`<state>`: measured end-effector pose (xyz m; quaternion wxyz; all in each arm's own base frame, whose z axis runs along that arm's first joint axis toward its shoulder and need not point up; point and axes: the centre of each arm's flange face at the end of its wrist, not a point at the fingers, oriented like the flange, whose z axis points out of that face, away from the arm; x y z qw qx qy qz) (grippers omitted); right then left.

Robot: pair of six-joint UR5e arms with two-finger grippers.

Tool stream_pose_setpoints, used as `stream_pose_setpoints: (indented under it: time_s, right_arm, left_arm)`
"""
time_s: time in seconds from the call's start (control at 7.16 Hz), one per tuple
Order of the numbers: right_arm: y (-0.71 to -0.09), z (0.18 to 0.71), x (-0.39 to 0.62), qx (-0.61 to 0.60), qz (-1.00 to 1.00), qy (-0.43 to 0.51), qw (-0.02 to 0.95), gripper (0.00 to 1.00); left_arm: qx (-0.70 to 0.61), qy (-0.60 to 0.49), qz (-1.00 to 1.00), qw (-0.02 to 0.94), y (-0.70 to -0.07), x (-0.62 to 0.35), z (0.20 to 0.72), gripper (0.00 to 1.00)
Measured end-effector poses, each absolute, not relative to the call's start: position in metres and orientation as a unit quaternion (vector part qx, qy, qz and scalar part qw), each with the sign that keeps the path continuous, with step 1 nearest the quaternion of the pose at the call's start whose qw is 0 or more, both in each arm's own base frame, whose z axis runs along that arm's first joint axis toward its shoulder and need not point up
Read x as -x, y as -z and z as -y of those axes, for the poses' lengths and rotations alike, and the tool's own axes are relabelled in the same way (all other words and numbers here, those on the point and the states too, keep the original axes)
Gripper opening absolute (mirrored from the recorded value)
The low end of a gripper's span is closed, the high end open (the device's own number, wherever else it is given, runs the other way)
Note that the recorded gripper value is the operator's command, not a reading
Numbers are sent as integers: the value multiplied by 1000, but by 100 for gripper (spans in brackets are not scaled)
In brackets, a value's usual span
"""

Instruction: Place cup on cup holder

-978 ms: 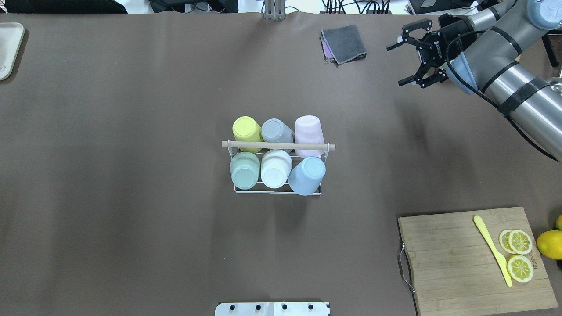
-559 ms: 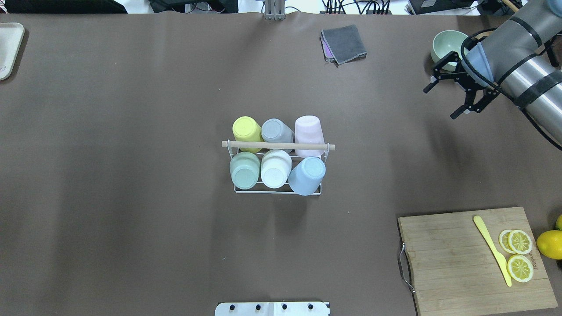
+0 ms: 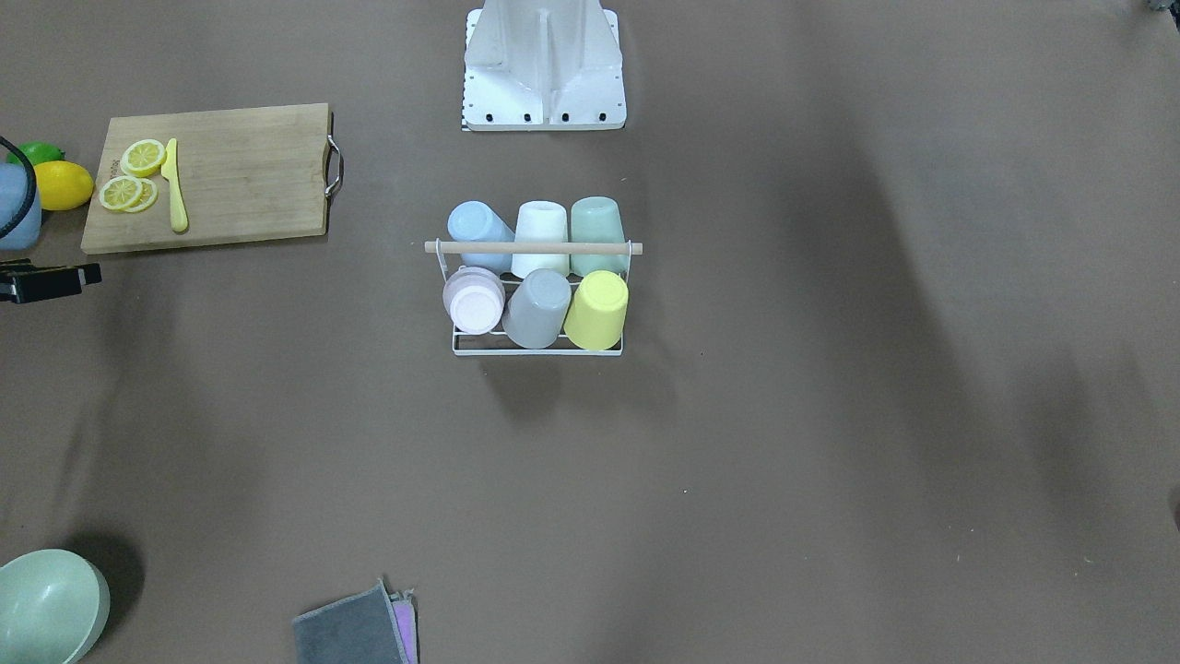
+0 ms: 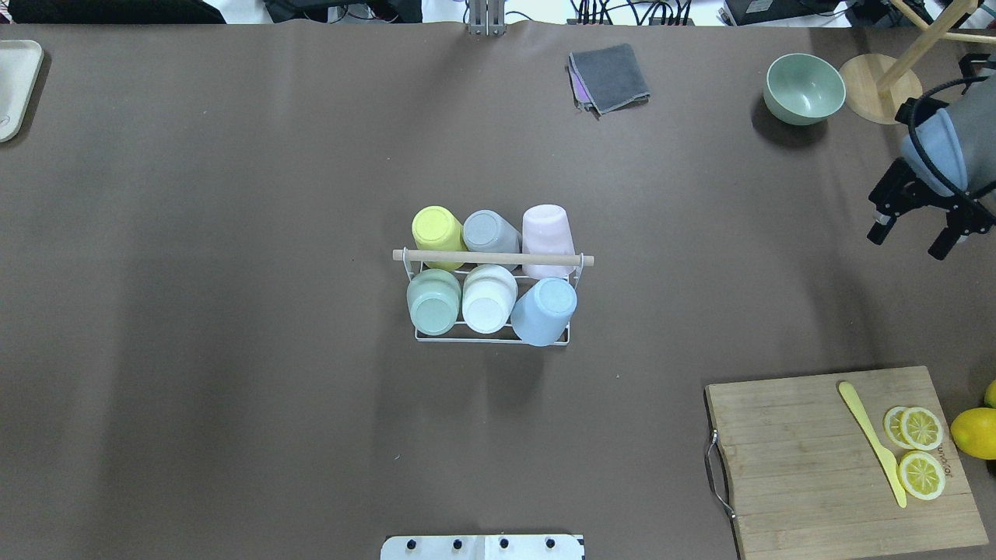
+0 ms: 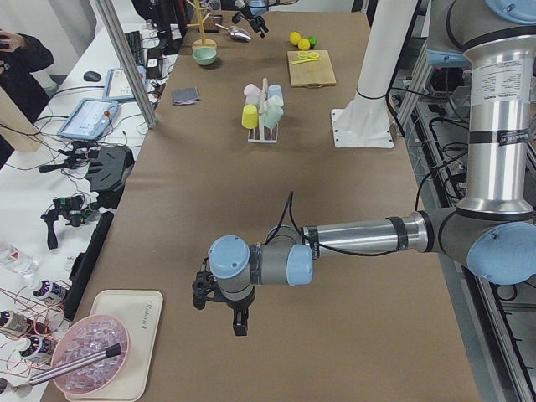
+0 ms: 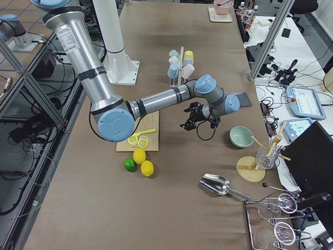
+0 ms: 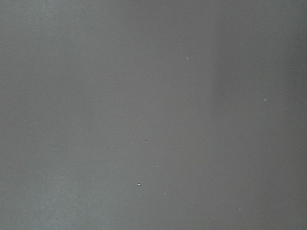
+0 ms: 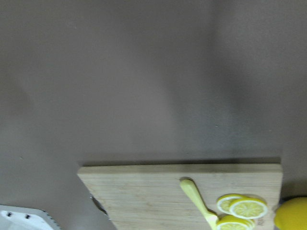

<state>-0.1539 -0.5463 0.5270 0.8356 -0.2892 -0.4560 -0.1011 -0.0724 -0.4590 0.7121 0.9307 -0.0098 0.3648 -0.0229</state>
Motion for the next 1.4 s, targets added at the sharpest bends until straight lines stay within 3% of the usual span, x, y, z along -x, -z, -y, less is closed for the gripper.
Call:
stream_pose_setpoints:
  time_s: [0.56,0.98,1.4]
  right_arm:
    - [-574,482,108,135,428,170,877,98]
    - [-598,480,54,76,395,29,915,98]
    - [-629,471,11,29,360,-42,932,100]
  left_arm:
    - [4,30,-390,920,-710,68,459,97]
    - [3,30,-391,920,-709,68,459,97]
    - [1,29,-391,920,-707,69,459,97]
